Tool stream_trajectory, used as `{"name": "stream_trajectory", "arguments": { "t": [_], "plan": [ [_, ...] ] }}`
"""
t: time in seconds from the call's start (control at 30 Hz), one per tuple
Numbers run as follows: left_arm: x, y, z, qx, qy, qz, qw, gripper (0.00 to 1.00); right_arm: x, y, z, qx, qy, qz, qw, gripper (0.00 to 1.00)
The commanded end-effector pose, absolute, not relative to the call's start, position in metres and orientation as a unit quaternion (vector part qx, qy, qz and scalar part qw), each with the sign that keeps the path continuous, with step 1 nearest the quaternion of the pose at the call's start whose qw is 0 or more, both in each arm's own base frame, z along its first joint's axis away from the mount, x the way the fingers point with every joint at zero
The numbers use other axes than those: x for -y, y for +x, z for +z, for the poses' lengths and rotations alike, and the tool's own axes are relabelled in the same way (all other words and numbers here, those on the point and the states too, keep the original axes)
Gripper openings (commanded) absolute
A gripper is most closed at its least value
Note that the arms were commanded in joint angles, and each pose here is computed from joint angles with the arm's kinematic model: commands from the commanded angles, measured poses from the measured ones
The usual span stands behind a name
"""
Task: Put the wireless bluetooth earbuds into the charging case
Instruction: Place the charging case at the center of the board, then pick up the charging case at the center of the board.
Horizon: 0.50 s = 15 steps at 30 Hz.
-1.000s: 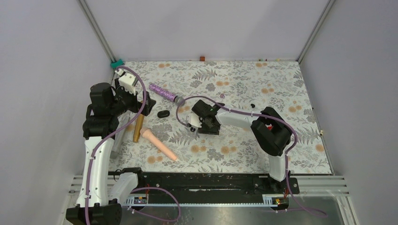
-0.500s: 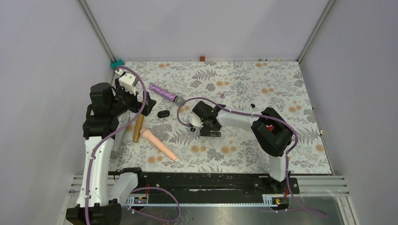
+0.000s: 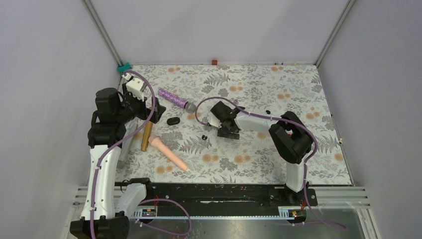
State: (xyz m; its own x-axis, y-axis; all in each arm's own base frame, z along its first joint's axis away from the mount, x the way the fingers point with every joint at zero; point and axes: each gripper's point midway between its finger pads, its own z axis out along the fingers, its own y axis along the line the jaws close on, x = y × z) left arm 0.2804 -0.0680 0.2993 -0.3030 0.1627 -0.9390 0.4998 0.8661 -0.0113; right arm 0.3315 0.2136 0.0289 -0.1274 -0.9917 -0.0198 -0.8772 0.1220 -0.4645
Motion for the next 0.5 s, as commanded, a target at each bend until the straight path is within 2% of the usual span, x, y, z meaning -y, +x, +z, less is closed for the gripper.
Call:
{"name": "stream_trajectory", "arguments": {
  "t": [0.0,0.2,0.37,0.47],
  "plan": [
    [0.071,0.283,0.314,-0.77,0.225,-0.152,0.578,0.99,-0.206,0.367,0.051,-0.782,-0.555,-0.183,0.215,0.9],
    [0.07,0.282,0.315,-0.769,0.225,-0.15,0.579,0.99,-0.207,0.375,0.063,-0.817,-0.51,-0.146,0.228,0.9],
    [0.07,0.282,0.315,-0.769,0.225,-0.149,0.58,0.99,-0.225,0.341,0.083,-0.804,-0.55,-0.025,0.224,0.9],
    [0.07,0.283,0.315,-0.769,0.225,-0.15,0.579,0.98,-0.229,0.331,0.098,-0.818,-0.53,0.044,0.22,0.91]
  ]
}}
